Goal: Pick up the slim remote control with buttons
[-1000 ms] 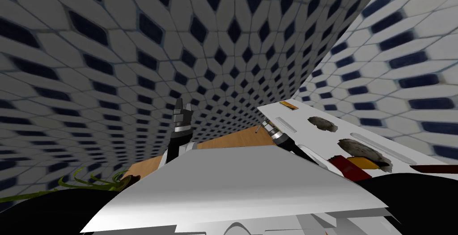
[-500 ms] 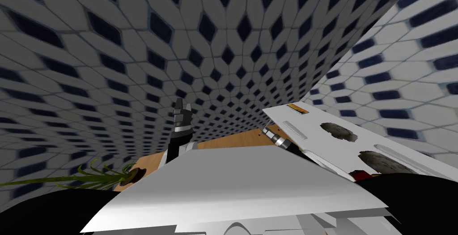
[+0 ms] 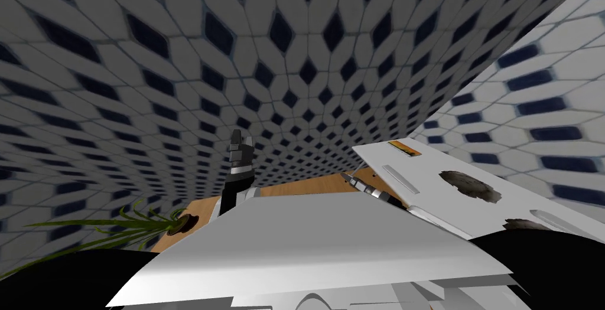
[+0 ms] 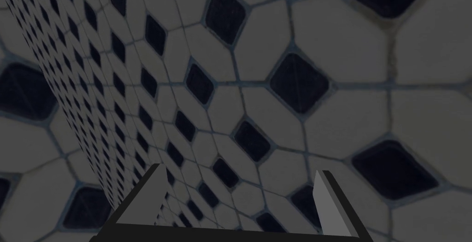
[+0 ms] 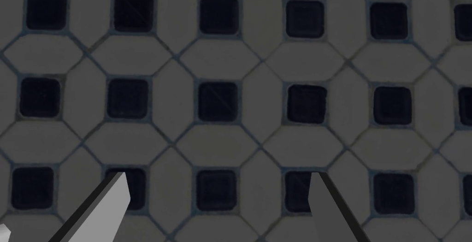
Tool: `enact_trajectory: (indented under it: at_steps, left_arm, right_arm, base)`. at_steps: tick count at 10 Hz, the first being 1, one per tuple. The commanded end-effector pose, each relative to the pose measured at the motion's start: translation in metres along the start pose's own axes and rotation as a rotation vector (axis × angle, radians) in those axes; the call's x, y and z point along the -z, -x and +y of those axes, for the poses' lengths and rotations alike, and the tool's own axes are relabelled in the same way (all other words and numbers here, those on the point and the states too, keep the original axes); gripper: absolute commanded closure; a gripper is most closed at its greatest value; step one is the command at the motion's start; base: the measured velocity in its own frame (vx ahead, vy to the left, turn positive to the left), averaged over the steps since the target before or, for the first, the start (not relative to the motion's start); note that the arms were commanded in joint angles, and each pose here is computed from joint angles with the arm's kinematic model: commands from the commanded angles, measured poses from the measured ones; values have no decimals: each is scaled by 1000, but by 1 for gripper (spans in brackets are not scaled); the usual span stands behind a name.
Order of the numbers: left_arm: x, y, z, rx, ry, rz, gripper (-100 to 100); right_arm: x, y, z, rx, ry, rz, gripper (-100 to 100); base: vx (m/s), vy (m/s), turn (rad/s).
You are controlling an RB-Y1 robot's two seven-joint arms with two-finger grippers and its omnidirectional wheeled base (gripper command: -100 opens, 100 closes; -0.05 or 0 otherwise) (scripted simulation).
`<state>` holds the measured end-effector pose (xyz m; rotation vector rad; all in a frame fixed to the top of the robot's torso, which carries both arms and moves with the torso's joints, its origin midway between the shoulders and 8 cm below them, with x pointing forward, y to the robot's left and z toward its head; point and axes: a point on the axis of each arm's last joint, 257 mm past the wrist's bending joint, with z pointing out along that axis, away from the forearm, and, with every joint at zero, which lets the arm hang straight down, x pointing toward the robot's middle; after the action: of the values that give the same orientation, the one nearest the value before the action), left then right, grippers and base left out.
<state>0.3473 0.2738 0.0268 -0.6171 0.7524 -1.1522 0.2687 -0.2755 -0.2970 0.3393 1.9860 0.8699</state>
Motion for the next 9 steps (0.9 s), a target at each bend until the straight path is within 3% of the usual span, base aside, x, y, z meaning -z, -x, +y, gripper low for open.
enact_trajectory:
  at_steps: [1, 2, 3, 4, 5, 7, 8, 9]
  left_arm:
    - [0, 0, 0, 0, 0, 0, 0]
    - [0, 0, 0, 0, 0, 0, 0]
    - [0, 0, 0, 0, 0, 0, 0]
    - [0, 0, 0, 0, 0, 0, 0]
    - [0, 0, 0, 0, 0, 0, 0]
    - [0, 0, 0, 0, 0, 0, 0]
    - [0, 0, 0, 0, 0, 0, 0]
    - [0, 0, 0, 0, 0, 0, 0]
  right_arm:
    - [10, -7, -18, 17, -37, 43, -100]
    - [28, -26, -45, 24, -106, 104, -100]
    - [30, -25, -46, 39, -108, 118, -100]
    - [51, -43, -72, 49, -176, 181, -100]
    - [53, -41, -73, 62, -178, 192, -100]
    - [102, -69, -120, 86, -309, 318, -100]
    - [105, -66, -123, 108, -312, 337, -100]
    - [132, -77, -143, 118, -374, 396, -100]
  base:
    - [54, 1, 89]
    - [70, -8, 178]
    - [59, -13, 103]
    - [73, -13, 180]
    - [58, -19, 68]
    - [89, -16, 185]
    - [85, -32, 109]
    - [73, -34, 233]
